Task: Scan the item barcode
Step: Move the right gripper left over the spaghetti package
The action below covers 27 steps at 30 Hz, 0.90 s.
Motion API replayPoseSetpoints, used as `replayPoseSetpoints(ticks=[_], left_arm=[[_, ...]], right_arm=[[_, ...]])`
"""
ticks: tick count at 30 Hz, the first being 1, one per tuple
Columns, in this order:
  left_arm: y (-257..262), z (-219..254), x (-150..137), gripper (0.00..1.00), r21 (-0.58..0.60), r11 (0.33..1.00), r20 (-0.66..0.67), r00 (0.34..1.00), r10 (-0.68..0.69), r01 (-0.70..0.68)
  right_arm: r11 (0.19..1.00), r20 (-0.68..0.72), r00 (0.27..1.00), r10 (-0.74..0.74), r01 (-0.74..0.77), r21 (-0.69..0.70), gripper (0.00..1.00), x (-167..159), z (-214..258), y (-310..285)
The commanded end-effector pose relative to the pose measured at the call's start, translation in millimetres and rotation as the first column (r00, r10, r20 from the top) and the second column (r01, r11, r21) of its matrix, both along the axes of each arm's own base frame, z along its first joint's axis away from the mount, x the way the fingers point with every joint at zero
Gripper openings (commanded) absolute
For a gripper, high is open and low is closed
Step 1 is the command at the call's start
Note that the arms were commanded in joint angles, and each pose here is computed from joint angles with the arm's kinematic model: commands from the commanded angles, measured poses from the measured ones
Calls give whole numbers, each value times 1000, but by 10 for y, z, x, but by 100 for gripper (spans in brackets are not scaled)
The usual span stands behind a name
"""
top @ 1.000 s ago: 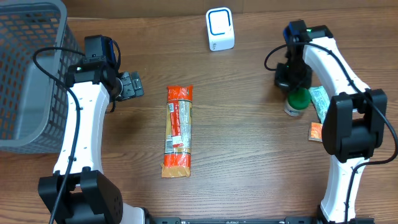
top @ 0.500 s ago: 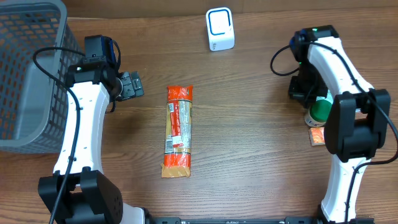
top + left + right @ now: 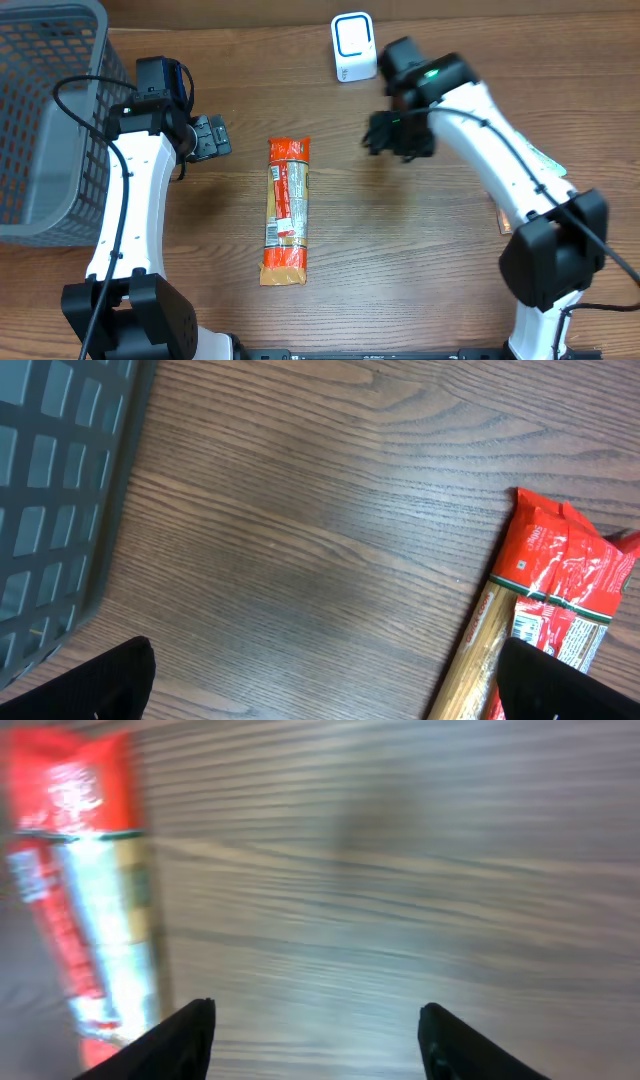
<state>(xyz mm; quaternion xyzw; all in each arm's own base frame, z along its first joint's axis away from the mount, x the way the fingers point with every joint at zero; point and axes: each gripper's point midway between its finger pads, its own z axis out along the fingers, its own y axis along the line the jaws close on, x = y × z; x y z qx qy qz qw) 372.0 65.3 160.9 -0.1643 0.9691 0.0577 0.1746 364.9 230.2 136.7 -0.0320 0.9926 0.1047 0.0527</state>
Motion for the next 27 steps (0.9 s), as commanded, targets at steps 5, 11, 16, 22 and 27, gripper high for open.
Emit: replayPoseSetpoints(ticks=[5,11,16,22,27], left_arm=[[22,-23,-16,100,7,1000,-9,1000,-3,3],[22,-23,-16,100,7,1000,-9,1000,-3,3],[22,-22,-15,100,7,1000,-8,1000,-3,3],[22,-21,-14,100,7,1000,-8,1000,-3,3],[22,-23,-16,100,7,1000,-9,1000,-3,3]], right_arm=[[975,126,977,171,-186,120,68,-218,137,918],[957,183,960,213,-243,160,63,-499,185,1466],[958,168,957,236,-258,126,63,-729,-10,1713],[957,105,957,271,-280,81,64,-842,-380,1792],[959,64,959,276,-279,52,64,-859,-599,1775]])
